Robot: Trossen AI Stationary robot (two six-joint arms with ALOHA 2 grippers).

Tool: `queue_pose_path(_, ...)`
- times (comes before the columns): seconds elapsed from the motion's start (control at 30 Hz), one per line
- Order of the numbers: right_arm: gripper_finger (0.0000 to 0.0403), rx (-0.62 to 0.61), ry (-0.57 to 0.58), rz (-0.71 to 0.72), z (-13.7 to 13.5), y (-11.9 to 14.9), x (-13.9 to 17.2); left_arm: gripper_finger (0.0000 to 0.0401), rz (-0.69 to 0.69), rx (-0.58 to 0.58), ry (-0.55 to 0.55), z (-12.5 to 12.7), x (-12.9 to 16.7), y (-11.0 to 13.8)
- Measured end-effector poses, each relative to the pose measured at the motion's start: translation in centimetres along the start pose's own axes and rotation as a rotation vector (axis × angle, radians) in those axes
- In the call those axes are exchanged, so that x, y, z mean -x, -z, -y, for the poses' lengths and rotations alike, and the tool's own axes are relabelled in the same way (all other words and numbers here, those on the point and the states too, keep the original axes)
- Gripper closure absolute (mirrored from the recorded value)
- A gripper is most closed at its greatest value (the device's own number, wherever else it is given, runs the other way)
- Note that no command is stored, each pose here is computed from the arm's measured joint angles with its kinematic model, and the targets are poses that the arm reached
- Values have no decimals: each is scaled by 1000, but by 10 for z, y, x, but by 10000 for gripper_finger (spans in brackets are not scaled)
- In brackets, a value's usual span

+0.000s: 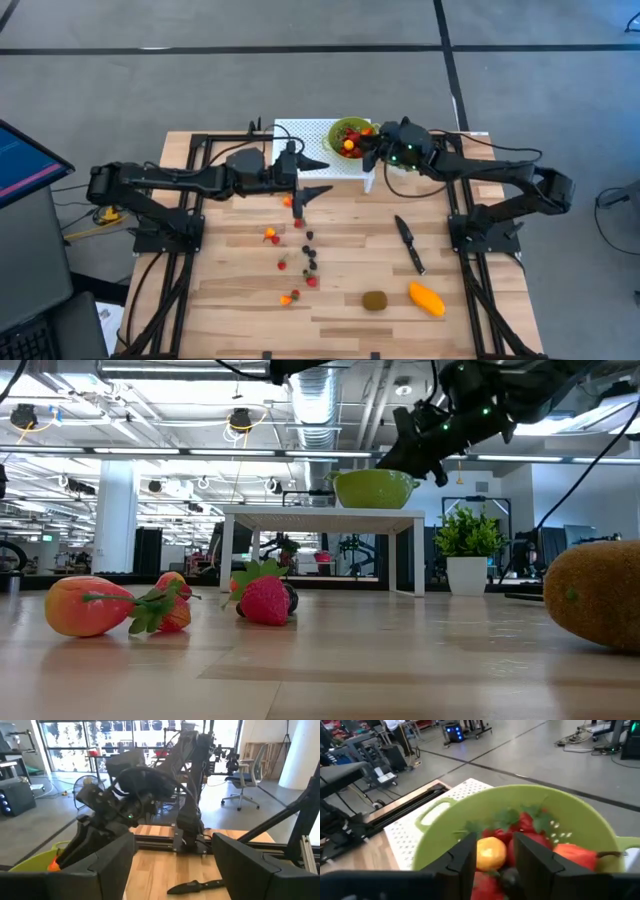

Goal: Pick & Place Fruit
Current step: Put the red raspberry into the green strainer bowl

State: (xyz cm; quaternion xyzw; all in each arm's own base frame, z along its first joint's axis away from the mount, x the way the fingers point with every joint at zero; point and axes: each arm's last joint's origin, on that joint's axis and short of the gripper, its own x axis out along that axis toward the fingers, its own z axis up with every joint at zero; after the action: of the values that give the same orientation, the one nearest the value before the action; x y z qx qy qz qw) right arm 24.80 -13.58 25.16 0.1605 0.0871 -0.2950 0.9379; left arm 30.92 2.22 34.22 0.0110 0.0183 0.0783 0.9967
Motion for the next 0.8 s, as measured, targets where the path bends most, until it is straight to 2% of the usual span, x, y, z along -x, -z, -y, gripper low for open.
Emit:
queue_pose_path(0.23,308,-2,-26,47,-4,-9,8,156,-43,-4,1,0,0,4)
queue_pose_path(0.37,303,-1,-113,62,-13,-14,17,161,-125,-12,6,0,1,12)
queue_pose_path(0.53,297,-80,-366,32,-34,-20,35,162,-305,-20,61,4,5,29)
queue_pose_path(0.63,304,-58,-460,26,-54,-19,48,163,-416,2,77,10,9,39)
queue_pose_path(0.7,314,-18,-489,17,-69,-14,57,166,-492,10,90,16,13,46)
queue_pose_path(0.8,333,45,-468,-6,-91,-2,67,175,-596,-30,90,29,21,57)
